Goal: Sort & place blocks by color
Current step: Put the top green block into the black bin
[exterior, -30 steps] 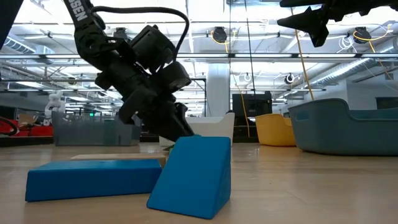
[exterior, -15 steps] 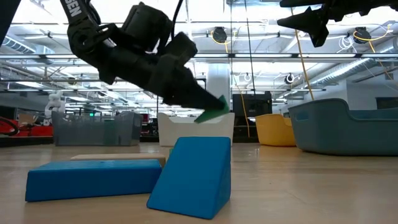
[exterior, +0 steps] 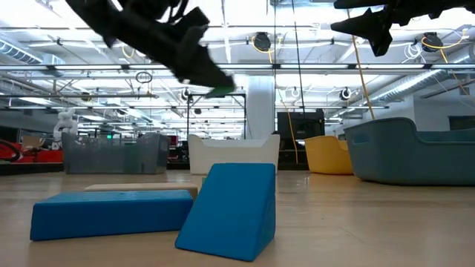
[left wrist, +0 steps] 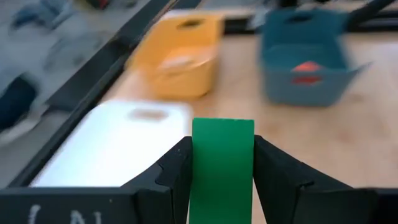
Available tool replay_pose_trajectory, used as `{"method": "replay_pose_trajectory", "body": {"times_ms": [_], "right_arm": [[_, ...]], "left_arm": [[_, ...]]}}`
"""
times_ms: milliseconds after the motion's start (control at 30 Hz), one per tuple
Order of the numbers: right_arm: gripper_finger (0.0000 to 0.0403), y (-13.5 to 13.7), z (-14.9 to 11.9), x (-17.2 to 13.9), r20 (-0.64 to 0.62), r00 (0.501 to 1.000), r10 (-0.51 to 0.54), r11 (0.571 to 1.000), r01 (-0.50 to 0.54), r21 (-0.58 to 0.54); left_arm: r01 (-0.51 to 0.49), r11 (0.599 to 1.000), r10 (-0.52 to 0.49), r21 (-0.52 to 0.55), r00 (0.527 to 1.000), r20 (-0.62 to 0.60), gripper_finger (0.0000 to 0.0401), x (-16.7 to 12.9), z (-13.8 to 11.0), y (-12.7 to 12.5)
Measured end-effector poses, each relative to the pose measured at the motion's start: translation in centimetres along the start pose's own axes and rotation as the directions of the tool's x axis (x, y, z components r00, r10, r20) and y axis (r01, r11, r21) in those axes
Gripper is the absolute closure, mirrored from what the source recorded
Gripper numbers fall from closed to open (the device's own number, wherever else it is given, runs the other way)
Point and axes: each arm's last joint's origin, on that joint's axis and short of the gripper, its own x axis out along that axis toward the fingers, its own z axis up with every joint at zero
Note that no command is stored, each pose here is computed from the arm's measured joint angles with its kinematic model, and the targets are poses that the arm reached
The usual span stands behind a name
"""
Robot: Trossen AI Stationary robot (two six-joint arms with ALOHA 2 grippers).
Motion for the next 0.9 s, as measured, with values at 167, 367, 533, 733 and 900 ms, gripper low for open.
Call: {"method": "replay_pose_trajectory", "body": {"times_ms": [167,367,533,733,900], "right_arm": [[0.0218,0.0,0.0,0.0,0.0,1.0,0.0,1.0,0.0,0.0],[0.0218,0.0,0.0,0.0,0.0,1.0,0.0,1.0,0.0,0.0],[0.0218,0.0,0.0,0.0,0.0,1.0,0.0,1.0,0.0,0.0],[0.0218,0.0,0.0,0.0,0.0,1.0,0.0,1.0,0.0,0.0],[0.0218,0.0,0.0,0.0,0.0,1.0,0.0,1.0,0.0,0.0]], "left_arm": [[-0.262,0.958,0.241,-0.115,0.956,-0.168,0.0263,-3.8,-0.1,3.7],[-0.525,0.822,0.411,-0.22,0.814,-0.41,0.0263,-7.7,-2.2,6.8],[-0.658,0.724,0.484,-0.206,0.698,-0.528,0.0261,-8.4,-6.4,8.0],[-0.69,0.669,0.494,-0.276,0.691,-0.527,0.0254,-8.0,-10.4,7.8],[-0.708,0.585,0.519,-0.395,0.701,-0.489,0.0246,-7.8,-11.4,7.9]]}}
